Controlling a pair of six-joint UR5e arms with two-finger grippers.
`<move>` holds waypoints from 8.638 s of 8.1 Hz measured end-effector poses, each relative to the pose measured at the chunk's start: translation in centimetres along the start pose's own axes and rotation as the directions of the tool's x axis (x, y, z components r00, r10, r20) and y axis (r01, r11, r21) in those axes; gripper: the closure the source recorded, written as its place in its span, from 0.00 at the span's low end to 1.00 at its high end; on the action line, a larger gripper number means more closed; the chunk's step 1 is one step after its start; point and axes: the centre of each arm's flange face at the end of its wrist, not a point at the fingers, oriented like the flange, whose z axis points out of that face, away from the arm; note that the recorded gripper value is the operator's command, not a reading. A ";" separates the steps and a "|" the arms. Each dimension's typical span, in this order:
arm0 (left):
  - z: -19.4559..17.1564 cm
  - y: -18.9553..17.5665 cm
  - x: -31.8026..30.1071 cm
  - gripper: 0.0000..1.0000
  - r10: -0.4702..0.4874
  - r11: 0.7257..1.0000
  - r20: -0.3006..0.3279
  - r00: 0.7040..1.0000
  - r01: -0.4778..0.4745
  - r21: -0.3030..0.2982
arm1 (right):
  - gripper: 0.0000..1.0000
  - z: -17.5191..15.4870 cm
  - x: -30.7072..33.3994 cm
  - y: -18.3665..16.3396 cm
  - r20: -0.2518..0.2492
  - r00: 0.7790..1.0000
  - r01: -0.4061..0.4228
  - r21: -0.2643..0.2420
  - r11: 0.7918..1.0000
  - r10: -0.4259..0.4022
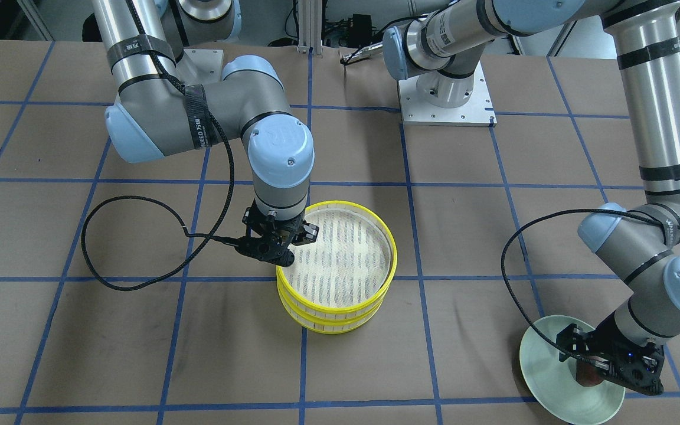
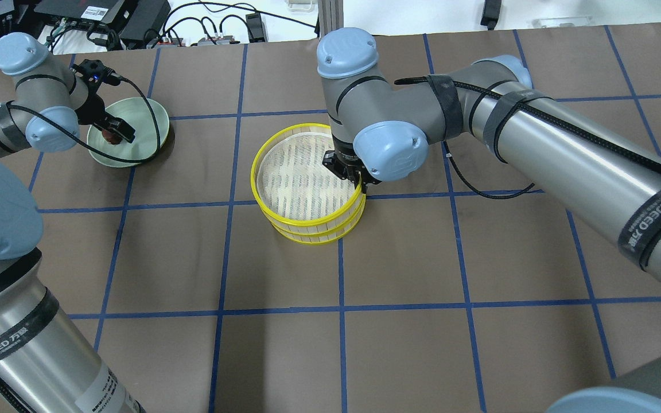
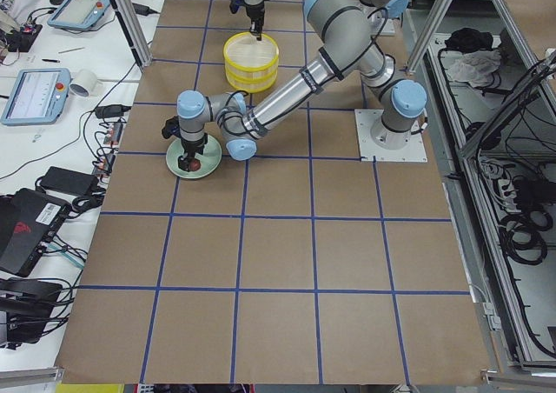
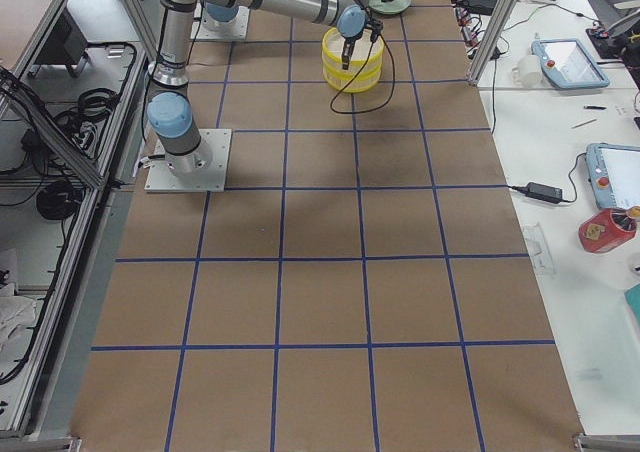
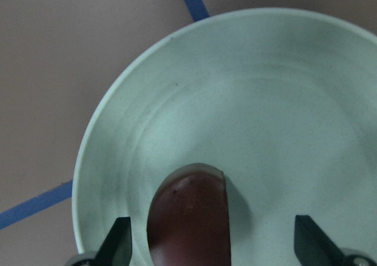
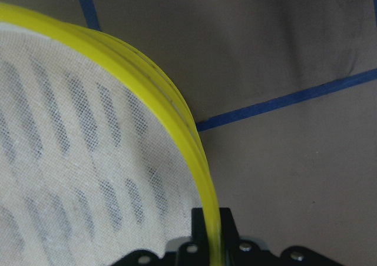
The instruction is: Place buns in different layers of steamer
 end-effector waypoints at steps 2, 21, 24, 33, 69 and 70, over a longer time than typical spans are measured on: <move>-0.3 0.0 -0.1 1.00 0.005 1.000 0.007 1.000 -0.005 0.003 | 0.86 0.1 0.0 0.0 -0.002 1.000 0.000 -0.001 1.000 0.000; -19.3 -4.6 27.1 1.00 -0.144 0.988 -0.079 0.986 0.139 -0.068 | 0.00 -0.5 0.2 -0.8 0.008 1.000 -0.015 0.044 0.999 0.014; -19.5 -4.5 27.2 1.00 -0.143 0.988 -0.081 0.986 0.138 -0.071 | 0.00 -2.2 1.8 -1.8 0.026 0.999 -0.039 0.061 0.997 0.038; -24.7 -4.5 38.1 1.00 -0.204 0.978 -0.132 0.970 0.197 -0.062 | 0.00 -19.8 21.6 1.9 0.041 0.999 -0.013 0.081 0.997 0.010; -35.3 3.3 28.4 0.00 -0.360 0.921 -0.042 0.932 0.348 -0.174 | 0.00 -19.6 19.6 0.0 0.111 0.994 -0.018 0.132 0.991 0.003; -35.3 3.6 28.0 0.00 -0.367 0.918 -0.043 0.929 0.355 -0.175 | 0.00 -20.0 19.7 0.3 0.113 0.994 -0.015 0.135 0.991 0.000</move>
